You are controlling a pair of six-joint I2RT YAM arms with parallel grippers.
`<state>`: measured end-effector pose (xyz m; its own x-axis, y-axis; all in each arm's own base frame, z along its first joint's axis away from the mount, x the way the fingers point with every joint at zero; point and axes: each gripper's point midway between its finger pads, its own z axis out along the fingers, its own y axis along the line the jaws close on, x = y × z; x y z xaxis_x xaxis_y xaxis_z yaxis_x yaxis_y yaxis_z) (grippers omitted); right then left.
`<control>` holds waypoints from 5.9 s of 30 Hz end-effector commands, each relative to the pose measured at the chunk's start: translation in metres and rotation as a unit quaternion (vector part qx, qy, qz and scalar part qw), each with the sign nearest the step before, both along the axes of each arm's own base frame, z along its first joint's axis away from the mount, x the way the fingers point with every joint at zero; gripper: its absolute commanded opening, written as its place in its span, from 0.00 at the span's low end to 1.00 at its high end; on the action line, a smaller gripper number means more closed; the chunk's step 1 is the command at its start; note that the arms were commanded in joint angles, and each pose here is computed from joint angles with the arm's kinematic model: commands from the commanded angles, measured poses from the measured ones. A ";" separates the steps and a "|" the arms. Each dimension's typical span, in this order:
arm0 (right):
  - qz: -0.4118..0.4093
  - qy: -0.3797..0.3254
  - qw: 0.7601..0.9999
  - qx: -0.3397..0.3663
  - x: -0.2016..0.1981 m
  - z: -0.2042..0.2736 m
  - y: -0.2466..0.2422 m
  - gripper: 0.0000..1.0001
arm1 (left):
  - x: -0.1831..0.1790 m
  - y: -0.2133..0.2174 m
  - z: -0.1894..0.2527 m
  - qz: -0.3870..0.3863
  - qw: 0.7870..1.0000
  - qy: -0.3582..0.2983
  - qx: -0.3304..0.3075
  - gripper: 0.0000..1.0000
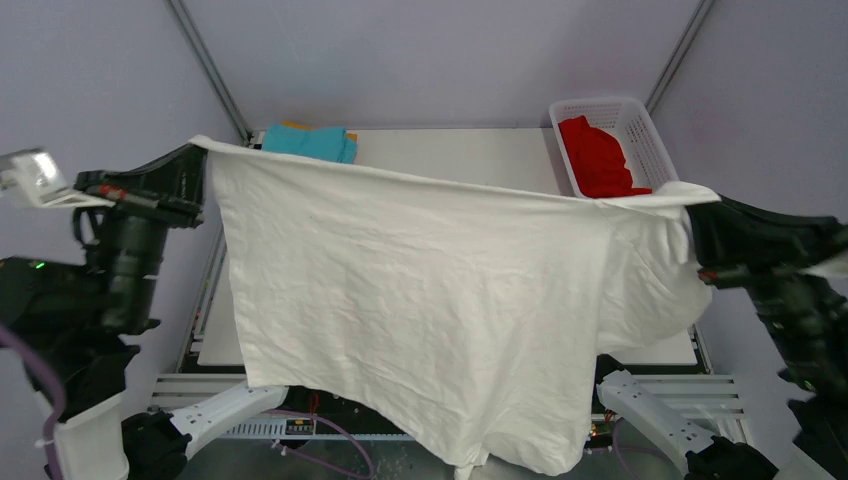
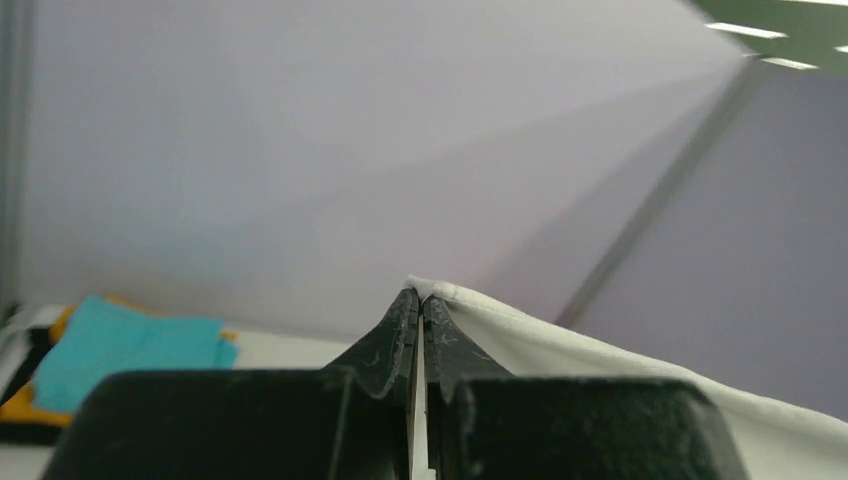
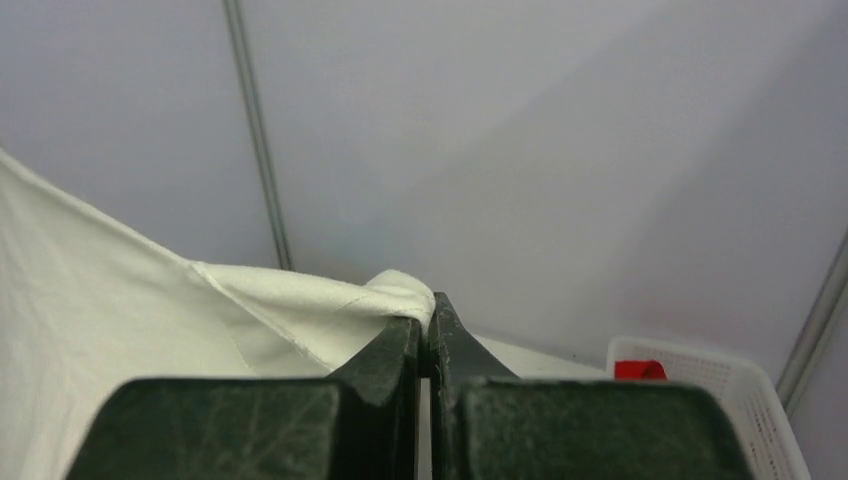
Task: Fold and stack the t-shirts
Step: Flatten out the tshirt, then grab the side of the flattened tshirt closest away from the robot with both arms
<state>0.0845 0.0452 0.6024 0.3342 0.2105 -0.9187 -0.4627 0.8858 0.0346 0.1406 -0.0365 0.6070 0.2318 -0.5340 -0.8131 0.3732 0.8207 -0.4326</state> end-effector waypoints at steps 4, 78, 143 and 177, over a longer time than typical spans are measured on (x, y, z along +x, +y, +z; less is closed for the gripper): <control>-0.168 0.105 0.980 -0.008 0.124 -0.077 -0.007 0.00 | 0.125 0.022 -0.110 0.320 0.929 0.175 0.067 0.00; -0.140 0.734 0.664 -0.031 0.191 -0.583 0.073 1.00 | 0.149 -0.115 -0.578 -0.016 0.757 0.650 0.065 0.99; -0.175 0.611 0.772 0.007 0.269 -0.472 0.025 1.00 | 0.049 0.038 -0.596 0.322 0.632 0.700 -0.086 0.63; -0.178 0.603 0.777 0.005 0.262 -0.463 0.022 1.00 | 0.083 0.054 -0.579 0.355 0.650 0.667 -0.080 0.49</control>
